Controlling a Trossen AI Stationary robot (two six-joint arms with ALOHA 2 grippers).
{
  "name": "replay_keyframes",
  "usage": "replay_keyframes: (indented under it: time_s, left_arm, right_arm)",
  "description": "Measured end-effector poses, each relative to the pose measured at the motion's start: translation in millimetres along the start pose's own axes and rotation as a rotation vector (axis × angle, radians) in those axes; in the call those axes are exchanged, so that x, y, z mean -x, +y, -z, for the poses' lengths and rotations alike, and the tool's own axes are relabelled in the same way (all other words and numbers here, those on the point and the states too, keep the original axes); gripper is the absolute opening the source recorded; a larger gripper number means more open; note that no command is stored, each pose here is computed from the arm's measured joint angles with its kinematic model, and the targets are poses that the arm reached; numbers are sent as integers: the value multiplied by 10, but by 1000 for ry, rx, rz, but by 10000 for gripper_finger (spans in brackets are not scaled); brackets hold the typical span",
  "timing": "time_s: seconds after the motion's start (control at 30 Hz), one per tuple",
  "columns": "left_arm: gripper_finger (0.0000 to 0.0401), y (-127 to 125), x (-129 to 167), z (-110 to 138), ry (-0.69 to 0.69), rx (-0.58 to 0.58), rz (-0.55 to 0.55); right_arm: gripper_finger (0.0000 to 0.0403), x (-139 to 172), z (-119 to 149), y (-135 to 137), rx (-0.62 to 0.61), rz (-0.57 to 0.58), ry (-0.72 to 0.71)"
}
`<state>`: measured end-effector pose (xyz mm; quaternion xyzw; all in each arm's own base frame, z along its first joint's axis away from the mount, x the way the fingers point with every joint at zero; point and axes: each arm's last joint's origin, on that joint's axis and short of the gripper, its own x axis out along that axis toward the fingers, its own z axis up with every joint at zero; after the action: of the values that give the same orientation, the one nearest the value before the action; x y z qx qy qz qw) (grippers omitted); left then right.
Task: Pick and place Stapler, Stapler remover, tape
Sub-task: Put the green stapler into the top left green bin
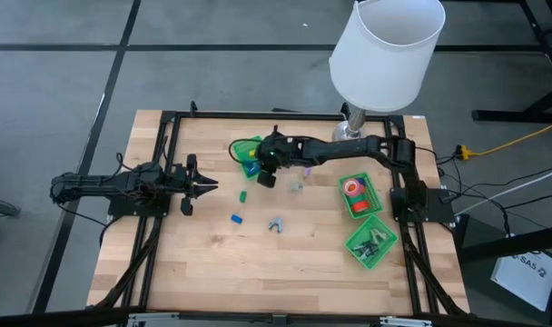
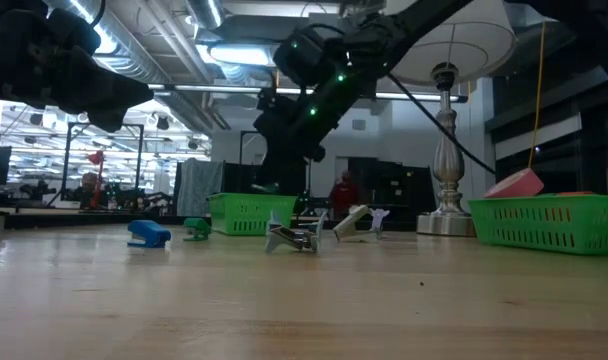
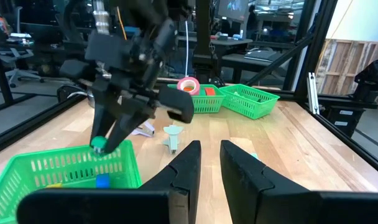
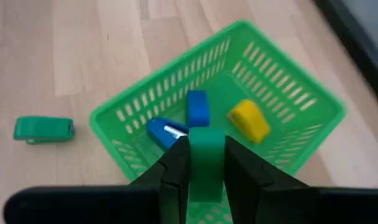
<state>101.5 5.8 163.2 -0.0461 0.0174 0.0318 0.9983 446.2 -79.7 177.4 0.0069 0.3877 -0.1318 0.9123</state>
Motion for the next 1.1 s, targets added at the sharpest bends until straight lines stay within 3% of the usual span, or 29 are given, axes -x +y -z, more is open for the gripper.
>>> replay_keyframes:
  time_s: [0.13,0.4,0.57,0.83,1.1]
  left_arm:
    - [58,0,0,0,0,0,0]
    - [58,0,0,0,0,0,-1]
    - [58,0,0,0,0,0,0]
    - [58,0,0,0,0,0,0]
    - [58,0,0,0,0,0,-1]
  right_arm:
    - [78,-46,30,-10,-4,-19,11]
    - [192,-47,22,-8,-9,-21,2]
    - [237,-45,22,7,-5,-26,2]
    - [250,-35,21,88,64,-39,-1]
    - [251,11,-49,374,104,-82,-87]
